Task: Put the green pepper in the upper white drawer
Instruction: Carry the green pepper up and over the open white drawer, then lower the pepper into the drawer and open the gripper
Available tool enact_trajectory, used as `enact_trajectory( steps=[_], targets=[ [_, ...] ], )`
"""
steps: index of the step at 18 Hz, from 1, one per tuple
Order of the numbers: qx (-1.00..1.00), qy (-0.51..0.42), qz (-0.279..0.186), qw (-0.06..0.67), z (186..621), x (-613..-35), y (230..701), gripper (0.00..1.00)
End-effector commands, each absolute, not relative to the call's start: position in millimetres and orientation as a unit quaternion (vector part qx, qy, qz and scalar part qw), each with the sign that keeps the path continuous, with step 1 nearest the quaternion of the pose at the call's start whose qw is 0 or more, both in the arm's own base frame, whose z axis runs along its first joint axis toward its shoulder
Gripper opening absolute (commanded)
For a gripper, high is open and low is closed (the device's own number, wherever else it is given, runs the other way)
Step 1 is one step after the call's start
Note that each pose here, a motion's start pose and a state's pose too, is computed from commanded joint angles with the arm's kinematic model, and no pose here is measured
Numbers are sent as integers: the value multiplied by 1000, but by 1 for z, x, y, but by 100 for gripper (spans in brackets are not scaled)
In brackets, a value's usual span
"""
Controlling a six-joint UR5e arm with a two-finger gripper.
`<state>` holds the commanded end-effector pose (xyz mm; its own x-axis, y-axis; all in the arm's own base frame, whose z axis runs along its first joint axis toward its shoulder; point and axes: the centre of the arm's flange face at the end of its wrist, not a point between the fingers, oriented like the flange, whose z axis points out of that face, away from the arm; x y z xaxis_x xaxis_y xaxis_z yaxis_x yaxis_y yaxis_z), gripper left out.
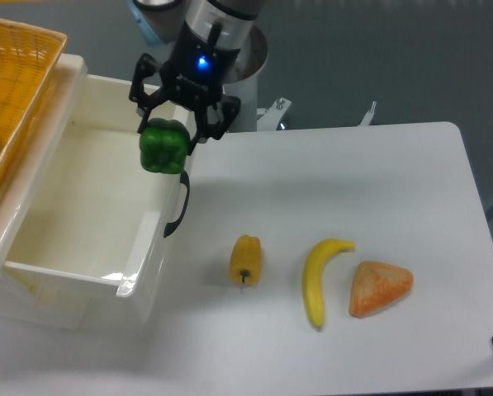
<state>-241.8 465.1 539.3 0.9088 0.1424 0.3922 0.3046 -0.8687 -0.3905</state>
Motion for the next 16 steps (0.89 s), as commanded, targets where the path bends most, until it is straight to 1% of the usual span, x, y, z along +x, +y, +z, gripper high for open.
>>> enact_trajectory(
  steps=[4,6,7,8,9,10,12,13,14,15,16],
  targets=[
    [-952,-108,-186,218,525,-233,471,50],
    [-954,-100,-188,213,520,-227,475,58],
    [-954,-98,-188,213,520,-226,475,61],
    [-954,-99,-188,213,520,-226,476,61],
    [-954,-95,-190,210,517,-222,478,65],
    [-955,-89,-193,206,514,-218,483,72],
    [-955,-88,-196,203,511,-217,485,73],
    [-955,-87,-197,202,509,-217,486,80],
    [-956,-86,-197,202,509,-216,487,90],
    [-956,-81,-198,200,508,-211,490,93],
    [-956,-78,-199,200,508,-208,491,93]
  ],
)
